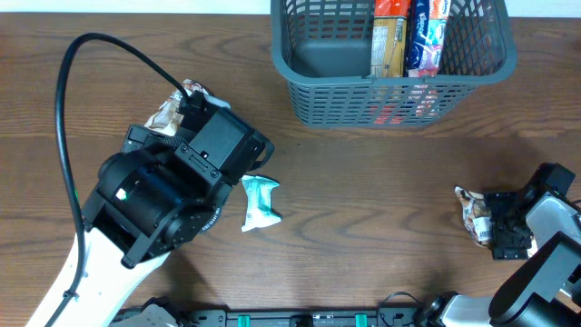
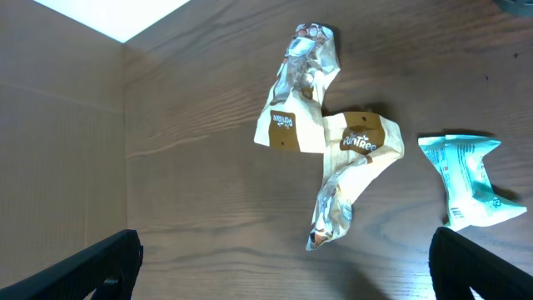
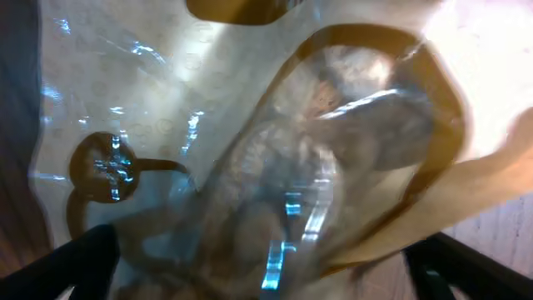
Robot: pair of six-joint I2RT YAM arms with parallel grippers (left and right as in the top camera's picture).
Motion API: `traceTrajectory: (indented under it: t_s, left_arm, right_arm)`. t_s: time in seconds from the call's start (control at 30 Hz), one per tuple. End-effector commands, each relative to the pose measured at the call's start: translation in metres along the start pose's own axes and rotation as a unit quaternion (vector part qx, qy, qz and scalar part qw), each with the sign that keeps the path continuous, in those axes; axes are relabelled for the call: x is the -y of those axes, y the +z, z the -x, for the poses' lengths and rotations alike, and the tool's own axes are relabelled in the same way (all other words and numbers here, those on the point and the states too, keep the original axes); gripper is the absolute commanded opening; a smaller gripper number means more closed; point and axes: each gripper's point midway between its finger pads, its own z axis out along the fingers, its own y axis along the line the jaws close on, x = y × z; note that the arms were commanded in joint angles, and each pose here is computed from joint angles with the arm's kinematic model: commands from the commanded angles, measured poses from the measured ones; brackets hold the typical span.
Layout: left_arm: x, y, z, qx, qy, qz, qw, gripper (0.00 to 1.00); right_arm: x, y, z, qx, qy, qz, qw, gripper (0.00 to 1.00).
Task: Pack container
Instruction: 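Lower the right gripper onto the beige dried-food package and close, then lift the package and carry it into the grey basket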
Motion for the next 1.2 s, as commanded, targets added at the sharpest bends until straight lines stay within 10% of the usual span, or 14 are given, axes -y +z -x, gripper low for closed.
traceTrajectory:
  t_s: [0.0,0.1,0.27,0.67,1.17]
  left_arm:
    - [-0.002,0.000,-0.002,-0.005,-0.006,0.003,1.000,0.99]
    - [-0.002,0.000,-0.002,-0.005,-0.006,0.003,1.000,0.99]
    - [-0.002,0.000,-0.002,-0.006,-0.005,0.003,1.000,0.99]
    - [-0.003,0.000,-0.003,-0.006,-0.004,0.003,1.000,0.99]
    - [-0.002,0.000,-0.003,-0.006,-0.005,0.003,1.000,0.99]
  right_arm:
    - [0.006,-0.001,0.004,0.010,0.007,-0.006,1.000,0.69]
    - [0.006,-0.001,0.004,0.011,0.017,-0.006,1.000,0.32]
    - [0.005,-0.001,-0.002,-0.014,0.064,0.004,0.998,0.01]
    - [-0.076,-0.037,0.013,-0.082,0.093,0.217,0.968,0.01]
    - [-0.153,-0.338,0.049,0.043,-0.061,0.591,0.803,0.01]
